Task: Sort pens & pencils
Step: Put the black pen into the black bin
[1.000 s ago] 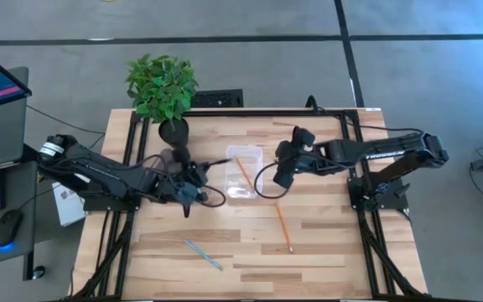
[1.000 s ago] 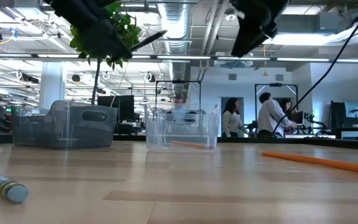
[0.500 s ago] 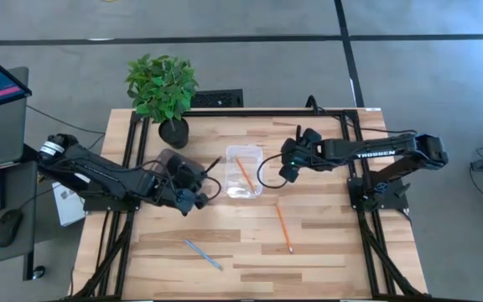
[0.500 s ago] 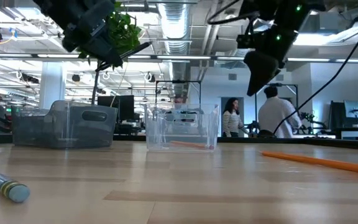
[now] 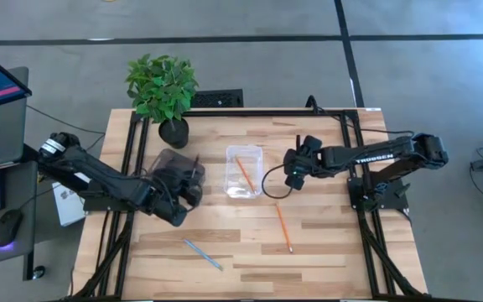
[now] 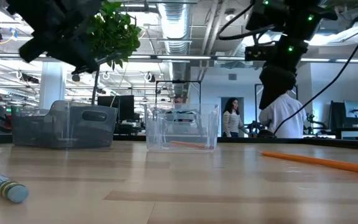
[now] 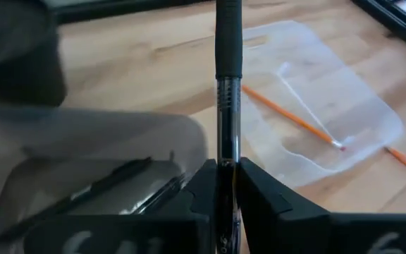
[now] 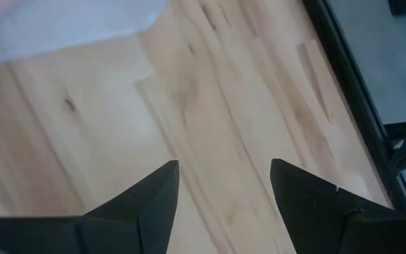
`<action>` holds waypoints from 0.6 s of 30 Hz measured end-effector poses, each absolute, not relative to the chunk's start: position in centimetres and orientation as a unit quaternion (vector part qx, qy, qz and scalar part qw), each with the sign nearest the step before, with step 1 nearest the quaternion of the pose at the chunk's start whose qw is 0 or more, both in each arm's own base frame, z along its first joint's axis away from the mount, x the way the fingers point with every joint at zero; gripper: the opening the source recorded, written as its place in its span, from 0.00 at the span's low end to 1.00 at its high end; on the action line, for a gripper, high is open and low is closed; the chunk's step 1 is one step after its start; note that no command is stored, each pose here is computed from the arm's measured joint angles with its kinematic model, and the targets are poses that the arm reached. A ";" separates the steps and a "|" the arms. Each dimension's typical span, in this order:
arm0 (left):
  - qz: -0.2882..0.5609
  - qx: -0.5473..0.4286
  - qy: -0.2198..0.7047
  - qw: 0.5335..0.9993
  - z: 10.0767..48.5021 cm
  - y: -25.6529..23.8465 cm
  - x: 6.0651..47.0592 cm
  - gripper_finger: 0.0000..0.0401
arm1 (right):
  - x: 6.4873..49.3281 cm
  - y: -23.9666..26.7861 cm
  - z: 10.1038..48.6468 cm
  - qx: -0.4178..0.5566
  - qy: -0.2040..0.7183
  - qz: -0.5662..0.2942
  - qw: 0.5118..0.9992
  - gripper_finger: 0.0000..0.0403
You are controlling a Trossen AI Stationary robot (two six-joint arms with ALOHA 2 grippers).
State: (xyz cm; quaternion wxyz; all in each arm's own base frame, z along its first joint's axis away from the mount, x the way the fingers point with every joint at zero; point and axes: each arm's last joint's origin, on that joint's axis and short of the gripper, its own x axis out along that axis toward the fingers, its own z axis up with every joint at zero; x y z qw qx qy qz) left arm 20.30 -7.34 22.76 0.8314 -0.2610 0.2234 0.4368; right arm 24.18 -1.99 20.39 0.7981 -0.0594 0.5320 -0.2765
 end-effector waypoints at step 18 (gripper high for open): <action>0.540 -0.420 0.184 0.705 21.9 -6.5 18.3 0.08 | 23.8 3.3 20.0 -0.165 0.536 -0.158 0.813 0.62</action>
